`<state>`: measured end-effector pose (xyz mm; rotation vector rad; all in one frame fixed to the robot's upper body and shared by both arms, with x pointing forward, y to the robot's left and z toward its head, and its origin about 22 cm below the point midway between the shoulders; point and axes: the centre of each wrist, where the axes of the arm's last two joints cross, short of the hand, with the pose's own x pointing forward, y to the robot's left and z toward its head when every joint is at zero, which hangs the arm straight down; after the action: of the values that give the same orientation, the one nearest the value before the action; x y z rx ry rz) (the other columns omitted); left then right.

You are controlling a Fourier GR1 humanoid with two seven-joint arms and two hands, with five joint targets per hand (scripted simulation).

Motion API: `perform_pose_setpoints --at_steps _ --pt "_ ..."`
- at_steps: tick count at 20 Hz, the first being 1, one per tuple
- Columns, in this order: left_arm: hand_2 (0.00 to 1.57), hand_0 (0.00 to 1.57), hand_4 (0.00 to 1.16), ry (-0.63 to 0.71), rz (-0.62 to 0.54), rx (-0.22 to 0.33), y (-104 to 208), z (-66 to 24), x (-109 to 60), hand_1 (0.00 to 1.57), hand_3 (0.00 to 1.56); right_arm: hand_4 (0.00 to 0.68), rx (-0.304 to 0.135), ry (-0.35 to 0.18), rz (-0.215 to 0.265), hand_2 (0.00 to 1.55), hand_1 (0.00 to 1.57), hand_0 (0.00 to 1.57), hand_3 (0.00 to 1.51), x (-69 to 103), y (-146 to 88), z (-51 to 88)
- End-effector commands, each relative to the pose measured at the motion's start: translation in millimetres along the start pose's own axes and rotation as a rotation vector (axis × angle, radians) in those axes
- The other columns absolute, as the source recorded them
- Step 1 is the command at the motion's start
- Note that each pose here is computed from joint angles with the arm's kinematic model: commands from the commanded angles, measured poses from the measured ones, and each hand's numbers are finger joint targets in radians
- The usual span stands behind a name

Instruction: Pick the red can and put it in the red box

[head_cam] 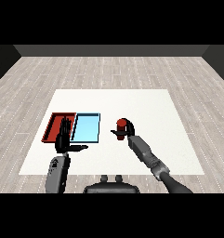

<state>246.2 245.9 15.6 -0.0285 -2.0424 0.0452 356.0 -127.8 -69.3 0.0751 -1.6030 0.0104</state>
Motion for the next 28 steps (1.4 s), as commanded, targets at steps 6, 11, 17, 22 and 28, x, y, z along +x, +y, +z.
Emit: perform_pose_setpoints --at_steps 6,11,17,22,28 --pt "0.0 0.0 0.0 0.008 0.027 -0.034 -19 -7.4 -6.7 0.0 0.0 0.623 0.045 -0.103 0.068 1.43 1.43 1.43 1.37 23.4 -13 0.3" --pt "0.0 0.0 0.0 0.002 0.014 -0.07 -22 0.1 -2.9 0.0 0.0 0.615 0.026 -0.217 0.072 1.43 1.42 1.42 1.37 56.5 12 -5.5" --pt "0.0 0.0 0.0 0.045 0.041 -0.113 -31 4.3 1.2 0.0 0.0 0.661 0.055 -0.303 0.028 1.44 1.46 1.46 1.39 87.5 7 0.9" --pt "0.0 0.0 0.0 0.082 0.037 -0.126 -49 -4.3 3.4 0.0 0.0 0.655 0.05 -0.305 0.027 1.43 1.45 1.45 1.39 99.1 27 30.0" --pt "0.0 0.0 0.0 0.135 0.058 -0.166 -81 14.1 -21.8 0.0 0.0 0.653 0.059 -0.305 0.002 1.43 1.45 1.45 1.39 86.2 43 54.5"
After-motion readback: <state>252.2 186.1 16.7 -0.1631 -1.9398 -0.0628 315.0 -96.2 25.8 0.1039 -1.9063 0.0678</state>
